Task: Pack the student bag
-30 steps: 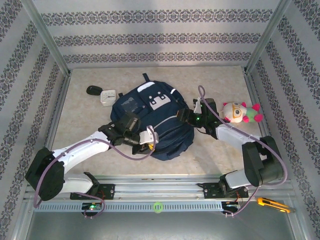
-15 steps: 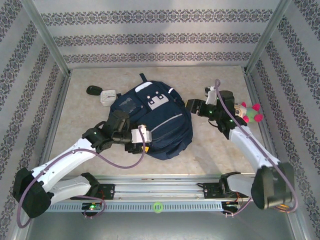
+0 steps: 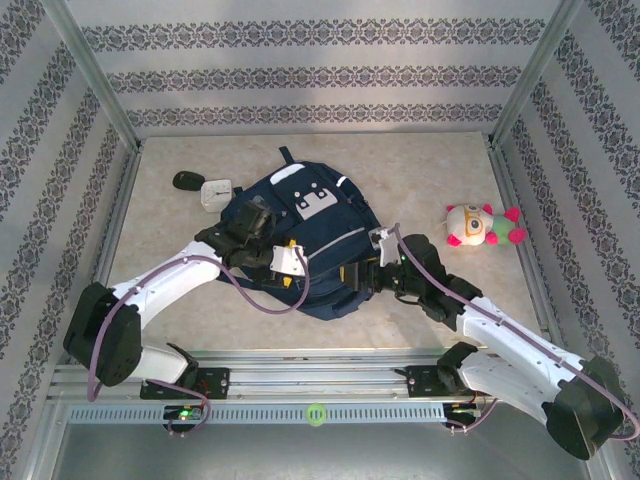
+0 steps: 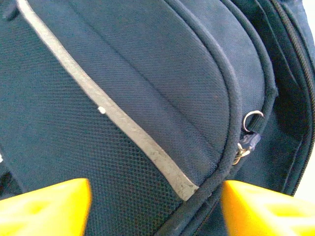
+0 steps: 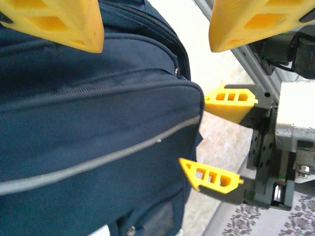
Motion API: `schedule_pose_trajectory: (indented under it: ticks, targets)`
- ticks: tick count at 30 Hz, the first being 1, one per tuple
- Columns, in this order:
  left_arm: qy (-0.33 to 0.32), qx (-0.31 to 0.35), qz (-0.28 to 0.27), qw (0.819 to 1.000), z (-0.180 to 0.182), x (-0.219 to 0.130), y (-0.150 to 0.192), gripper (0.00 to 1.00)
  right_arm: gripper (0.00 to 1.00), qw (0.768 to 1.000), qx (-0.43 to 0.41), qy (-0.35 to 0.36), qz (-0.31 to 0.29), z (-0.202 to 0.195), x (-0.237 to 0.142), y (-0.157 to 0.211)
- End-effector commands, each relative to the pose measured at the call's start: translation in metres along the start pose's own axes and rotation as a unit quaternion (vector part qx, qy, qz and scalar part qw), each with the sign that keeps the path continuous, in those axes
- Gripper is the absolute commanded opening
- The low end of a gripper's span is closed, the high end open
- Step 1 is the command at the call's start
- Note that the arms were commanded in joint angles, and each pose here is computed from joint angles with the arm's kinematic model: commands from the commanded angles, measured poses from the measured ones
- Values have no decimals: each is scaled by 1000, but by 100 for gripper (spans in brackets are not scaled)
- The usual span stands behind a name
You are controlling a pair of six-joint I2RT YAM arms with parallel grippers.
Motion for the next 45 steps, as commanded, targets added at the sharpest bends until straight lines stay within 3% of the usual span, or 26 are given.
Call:
schedule_pose_trajectory:
  ticks: [1,3,7,11,15,19,24,33,45]
  targets:
    - [33,31,1,999,-10,4,4,59,59,999,30,11,-7,-9,1,4]
    - [36,24,1,999,-15,6,6,45,59,999,44,12,-3,-16,4,5]
    - [22,-34,-53,998,-13,0,-11,14,58,995,94,19,-18,-41,11,-6]
    - [3,-101,-123,987,-8,-2,-28,0,57,995,86,17,-44,-49,6,-29]
    - [-1,-164,-169,972,1,-1,-41,0,56,996,36,50,-62,-37,-13,-42]
    - [12,-224,-173,959,5,4,-49,0,54,993,-4,102,-56,-22,-27,-32]
    - [35,-295,-162,941,11,3,-53,0,49,989,29,131,-58,-1,-25,-9]
    - [97,-345,-162,920,3,0,-62,0,48,994,-2,105,-12,46,18,1]
    - [122,-385,-160,901,9,-1,-69,0,51,971,-95,218,11,35,41,2]
Point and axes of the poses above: each hand's point on the last joint's axis, 136 mm out from that joint toward the fingers, its own x axis out along the fingers, its own z axis along the line the jaws close on, y = z × x, the point moved 3 cm from there along -x, back along the fingers, and after that the axes turned 1 degree about -x, right-handed, at the moved point
